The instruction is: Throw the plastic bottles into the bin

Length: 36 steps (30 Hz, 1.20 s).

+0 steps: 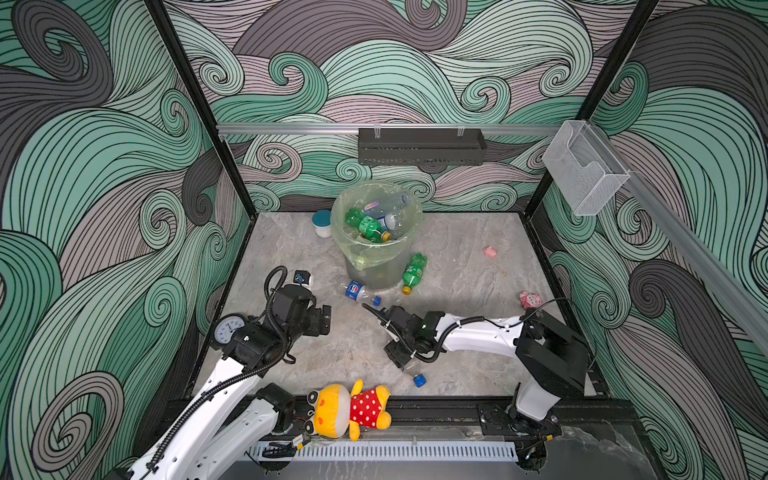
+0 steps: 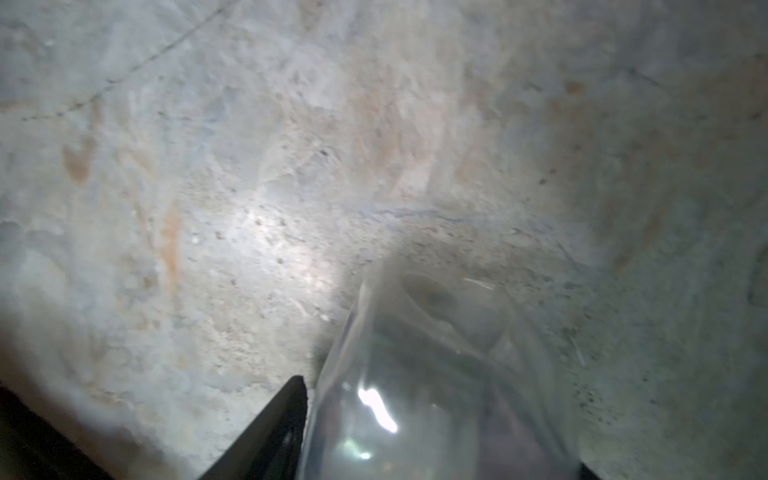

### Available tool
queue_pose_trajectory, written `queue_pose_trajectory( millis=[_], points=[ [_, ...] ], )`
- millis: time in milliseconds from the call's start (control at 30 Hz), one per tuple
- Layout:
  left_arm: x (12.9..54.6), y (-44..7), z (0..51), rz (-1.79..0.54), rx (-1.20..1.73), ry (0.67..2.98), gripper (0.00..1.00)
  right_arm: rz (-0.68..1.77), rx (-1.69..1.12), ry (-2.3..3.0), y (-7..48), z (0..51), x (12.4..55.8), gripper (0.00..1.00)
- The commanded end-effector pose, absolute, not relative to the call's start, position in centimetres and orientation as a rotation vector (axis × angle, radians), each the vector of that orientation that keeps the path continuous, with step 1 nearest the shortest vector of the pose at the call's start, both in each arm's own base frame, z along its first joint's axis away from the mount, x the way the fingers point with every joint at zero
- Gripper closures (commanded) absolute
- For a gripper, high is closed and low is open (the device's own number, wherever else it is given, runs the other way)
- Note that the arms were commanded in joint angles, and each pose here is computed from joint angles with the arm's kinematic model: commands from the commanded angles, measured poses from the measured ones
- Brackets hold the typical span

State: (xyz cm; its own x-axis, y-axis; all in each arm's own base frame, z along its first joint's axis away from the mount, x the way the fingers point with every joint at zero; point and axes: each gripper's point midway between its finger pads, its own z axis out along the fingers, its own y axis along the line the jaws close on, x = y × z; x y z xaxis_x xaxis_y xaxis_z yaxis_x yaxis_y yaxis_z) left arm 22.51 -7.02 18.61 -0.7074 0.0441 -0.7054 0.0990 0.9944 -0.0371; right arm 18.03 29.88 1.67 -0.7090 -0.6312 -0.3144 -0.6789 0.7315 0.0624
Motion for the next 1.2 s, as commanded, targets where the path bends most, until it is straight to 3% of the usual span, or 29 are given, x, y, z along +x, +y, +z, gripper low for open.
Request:
queue_pose_trajectory(
  millis=[0, 400, 767, 967, 1167],
  points=[
    [23.2, -6.8, 19.6, -0.082, 0.08, 2.325, 0.07, 0.191, -0.893, 2.673, 27.1, 2.3, 19.8, 0.35],
    [24.0, -8.1, 19.6, -0.161, 0.071, 2.306, 0.07, 0.356, -0.586, 2.6, 21.8, 7.0, 23.6, 0.37],
    [24.3, -8.3, 19.3, -0.159, 0.08, 2.318, 0.08, 0.554, -0.475, 2.324, 21.5, 16.5, 26.6, 0.37],
    [24.2, -8.3, 19.2, -0.16, 0.08, 2.322, 0.08, 0.52, -0.572, 2.459, 20.9, 13.9, 24.8, 0.23],
    [24.2, -8.3, 19.1, -0.159, 0.081, 2.327, 0.08, 0.501, -0.603, 2.604, 20.9, 9.9, 22.3, 0.18]
  ],
)
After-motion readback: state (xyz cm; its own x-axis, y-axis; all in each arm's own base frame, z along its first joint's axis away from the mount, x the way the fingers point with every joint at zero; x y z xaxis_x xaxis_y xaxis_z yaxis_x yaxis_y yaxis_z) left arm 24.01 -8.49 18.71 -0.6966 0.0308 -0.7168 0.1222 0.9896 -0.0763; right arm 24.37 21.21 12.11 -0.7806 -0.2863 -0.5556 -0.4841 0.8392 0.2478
